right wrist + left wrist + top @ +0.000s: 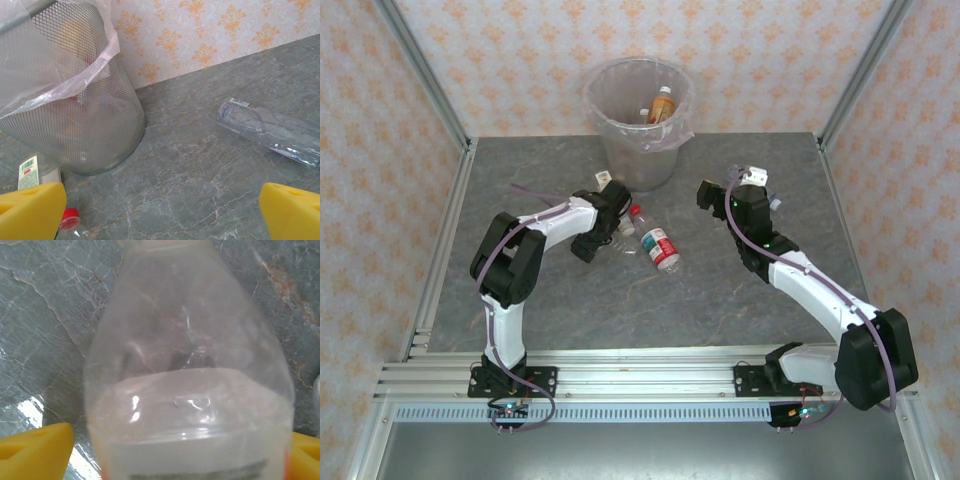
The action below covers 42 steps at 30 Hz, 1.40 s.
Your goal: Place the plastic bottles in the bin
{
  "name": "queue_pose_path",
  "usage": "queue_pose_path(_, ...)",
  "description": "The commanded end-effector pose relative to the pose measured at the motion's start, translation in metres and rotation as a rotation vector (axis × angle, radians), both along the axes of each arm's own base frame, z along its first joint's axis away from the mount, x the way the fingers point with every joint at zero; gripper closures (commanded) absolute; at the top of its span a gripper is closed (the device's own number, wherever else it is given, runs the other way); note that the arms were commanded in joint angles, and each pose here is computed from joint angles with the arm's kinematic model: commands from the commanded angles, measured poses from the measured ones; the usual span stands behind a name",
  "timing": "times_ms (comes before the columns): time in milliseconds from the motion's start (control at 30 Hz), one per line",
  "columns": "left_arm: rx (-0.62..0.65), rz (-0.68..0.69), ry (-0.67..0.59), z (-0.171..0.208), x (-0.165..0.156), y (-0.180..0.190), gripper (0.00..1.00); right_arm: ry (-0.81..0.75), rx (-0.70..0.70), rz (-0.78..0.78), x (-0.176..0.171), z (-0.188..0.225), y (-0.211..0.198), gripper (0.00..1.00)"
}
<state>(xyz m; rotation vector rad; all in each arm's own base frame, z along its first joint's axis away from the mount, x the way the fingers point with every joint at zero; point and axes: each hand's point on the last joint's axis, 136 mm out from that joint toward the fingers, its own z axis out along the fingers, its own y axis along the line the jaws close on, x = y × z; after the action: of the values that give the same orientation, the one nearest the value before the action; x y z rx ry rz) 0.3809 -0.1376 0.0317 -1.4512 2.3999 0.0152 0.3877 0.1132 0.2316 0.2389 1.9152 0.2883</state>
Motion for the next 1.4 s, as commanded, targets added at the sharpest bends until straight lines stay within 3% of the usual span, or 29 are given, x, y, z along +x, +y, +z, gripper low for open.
queue_pose_path(0,0.076,-0.020,0.006,-0.005,0.000,0.016,0.13,0.008,-0.018,-0.005,-0.002,-0.003,-0.001,0.01)
queue_pose_path(167,0.123,-0.071,-0.005,-0.001,0.000,0.024,0.20,0.012,-0.008,0.005,-0.001,-0.002,0.002,0.01)
queue_pose_path(333,0.177,-0.274,-0.028,0.005,0.012,0.021,0.19,0.016,-0.002,0.002,0.001,-0.003,0.003,0.01)
queue_pose_path(700,0.335,-0.493,0.015,0.017,0.012,0.036,0.23,0.024,0.013,0.008,0.005,-0.003,0.007,0.01)
queue_pose_path(933,0.344,-0.546,0.028,0.016,0.015,0.039,0.28,0.030,0.019,0.008,0.007,-0.003,0.008,0.01)
queue_pose_path(1367,0.331,-0.613,-0.137,0.064,0.022,0.032,0.33,0.028,0.017,0.008,0.008,-0.001,0.008,0.01)
